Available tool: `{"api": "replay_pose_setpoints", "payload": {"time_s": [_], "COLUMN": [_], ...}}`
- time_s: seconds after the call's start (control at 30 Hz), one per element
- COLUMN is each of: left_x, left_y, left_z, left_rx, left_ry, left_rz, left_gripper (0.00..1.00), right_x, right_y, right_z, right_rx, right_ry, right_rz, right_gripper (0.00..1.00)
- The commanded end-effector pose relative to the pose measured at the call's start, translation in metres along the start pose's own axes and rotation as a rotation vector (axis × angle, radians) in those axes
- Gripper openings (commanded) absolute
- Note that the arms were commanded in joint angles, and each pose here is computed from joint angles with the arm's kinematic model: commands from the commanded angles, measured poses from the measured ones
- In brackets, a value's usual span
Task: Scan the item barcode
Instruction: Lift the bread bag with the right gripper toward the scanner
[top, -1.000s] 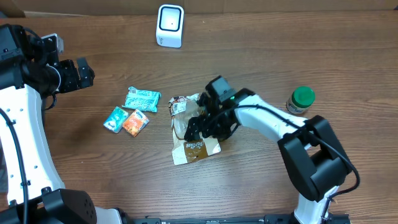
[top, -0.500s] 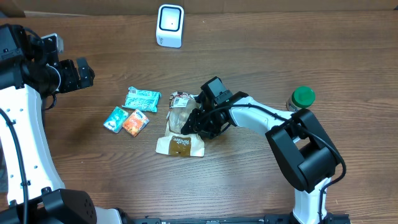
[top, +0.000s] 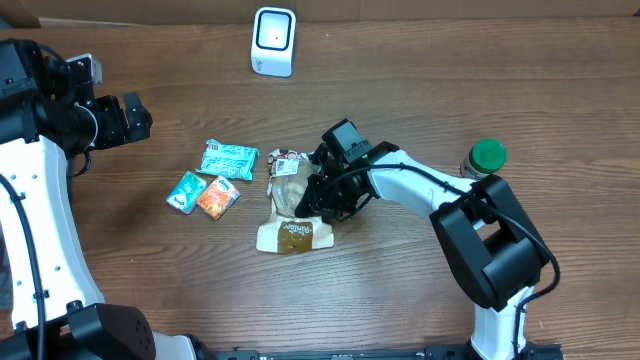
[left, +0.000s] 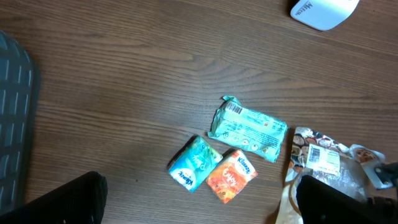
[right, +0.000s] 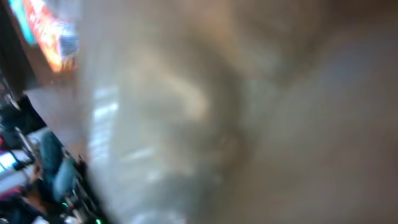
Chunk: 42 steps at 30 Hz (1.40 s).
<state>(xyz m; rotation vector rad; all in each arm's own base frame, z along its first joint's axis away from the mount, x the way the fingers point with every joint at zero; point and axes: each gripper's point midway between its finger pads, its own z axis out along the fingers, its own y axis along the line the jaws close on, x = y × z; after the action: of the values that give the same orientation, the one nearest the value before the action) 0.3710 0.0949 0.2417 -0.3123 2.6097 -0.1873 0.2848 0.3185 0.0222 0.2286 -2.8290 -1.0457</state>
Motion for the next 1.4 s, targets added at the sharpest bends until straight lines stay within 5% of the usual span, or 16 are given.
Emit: {"api": "replay_pose_setpoints", "payload": {"time_s": [0.0,0.4,0.7,1.37], "left_x": [-0.001,-0.001,-0.001,-0.001], "left_y": [-0.002,-0.002,-0.002,-0.002], "left_z": [-0.002,-0.002,-0.002,-0.002], "left_rx": [0.004,0.004,0.004,0.004], "left_ry": [-0.009,-0.009,-0.009,-0.009], "left_rz": [0.030,0.030,0.030,0.030], "left_gripper": [1.00,1.00,1.00,1.00], "right_x": [-0.011,0.036,0.055,0.059], "right_y": [0.050,0.118,0.123,0.128], "right_z": [-0.050,-0.155,-0.203,-0.214], "right_rx": [-0.036,-0.064,0.038,0.054], "right_ry": [-0.116,-0.274,-0.403,-0.439], "right_rz": [-0.289,-0.678,-0.746,-0.816], "right_gripper": [0.13,0.08,0.04,0.04]}}
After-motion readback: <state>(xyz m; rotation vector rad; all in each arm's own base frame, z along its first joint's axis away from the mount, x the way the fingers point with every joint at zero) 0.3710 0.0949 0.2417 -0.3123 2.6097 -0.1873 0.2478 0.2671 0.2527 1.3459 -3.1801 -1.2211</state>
